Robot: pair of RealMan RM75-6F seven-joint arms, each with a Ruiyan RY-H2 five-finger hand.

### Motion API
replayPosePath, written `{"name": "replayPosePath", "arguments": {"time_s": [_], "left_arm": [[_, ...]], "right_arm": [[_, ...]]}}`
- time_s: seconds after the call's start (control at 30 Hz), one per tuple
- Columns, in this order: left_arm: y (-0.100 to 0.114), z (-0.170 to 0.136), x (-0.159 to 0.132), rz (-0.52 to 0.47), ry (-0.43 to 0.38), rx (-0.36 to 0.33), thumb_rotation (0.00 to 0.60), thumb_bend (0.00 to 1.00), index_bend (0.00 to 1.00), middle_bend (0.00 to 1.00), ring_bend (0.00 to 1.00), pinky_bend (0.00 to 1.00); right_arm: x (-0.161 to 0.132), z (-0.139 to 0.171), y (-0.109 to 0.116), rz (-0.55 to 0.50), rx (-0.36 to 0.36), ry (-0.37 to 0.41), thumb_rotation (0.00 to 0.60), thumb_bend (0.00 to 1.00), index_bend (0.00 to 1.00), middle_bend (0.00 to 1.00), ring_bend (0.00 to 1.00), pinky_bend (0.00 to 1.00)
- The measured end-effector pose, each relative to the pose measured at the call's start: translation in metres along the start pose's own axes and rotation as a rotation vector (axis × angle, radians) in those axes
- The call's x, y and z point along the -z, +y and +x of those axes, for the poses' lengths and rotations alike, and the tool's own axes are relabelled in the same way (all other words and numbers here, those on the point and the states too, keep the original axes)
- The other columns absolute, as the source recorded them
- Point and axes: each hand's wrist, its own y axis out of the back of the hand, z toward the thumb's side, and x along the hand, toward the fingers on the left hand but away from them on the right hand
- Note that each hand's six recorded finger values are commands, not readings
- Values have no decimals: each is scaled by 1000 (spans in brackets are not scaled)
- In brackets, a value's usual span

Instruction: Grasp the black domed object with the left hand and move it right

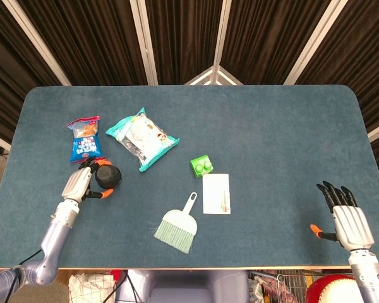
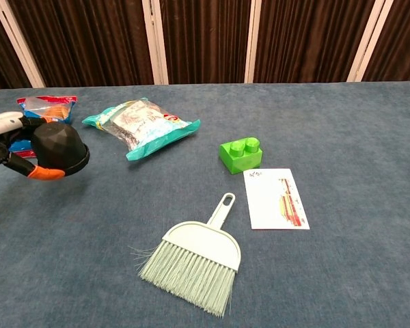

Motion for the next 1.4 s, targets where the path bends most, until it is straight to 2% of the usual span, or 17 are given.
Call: {"name": "replayPosePath", "arguments": {"time_s": [0.43, 0.63, 0.73, 0.8, 0.9, 1.17, 1.4], "left_arm": [[-20, 4, 14, 5, 33, 37, 600, 566, 256, 359, 0, 0], [-27, 6, 22, 6, 53, 50, 600, 566, 246, 306, 0, 0], [-31, 7, 25, 9, 60, 65, 600, 563, 235, 209, 0, 0], [-31, 7, 24, 13, 55, 64, 600, 537, 198, 91, 0, 0], [-29, 7, 21, 16, 40, 60, 600, 481, 133, 10, 0, 0], [-21, 1, 13, -6, -3, 35, 600, 455, 99, 0, 0, 0], [-16, -2, 21, -5, 13, 46, 600, 444, 98, 0, 0, 0]], "right_arm": [[2, 1, -2, -1, -20, 1, 600, 222, 98, 75, 123, 36], [0, 0, -2, 0, -21, 5, 600, 222, 98, 75, 123, 36], [1, 0, -1, -2, -20, 4, 600, 222, 98, 75, 123, 36], [1, 0, -1, -3, -21, 2, 600, 221, 98, 75, 123, 36], [1, 0, -2, -3, -25, 1, 600, 221, 98, 75, 123, 36], [1, 0, -4, -3, -33, 0, 600, 222, 98, 75, 123, 36], [1, 1, -6, -4, -46, -2, 600, 222, 98, 75, 123, 36]]}}
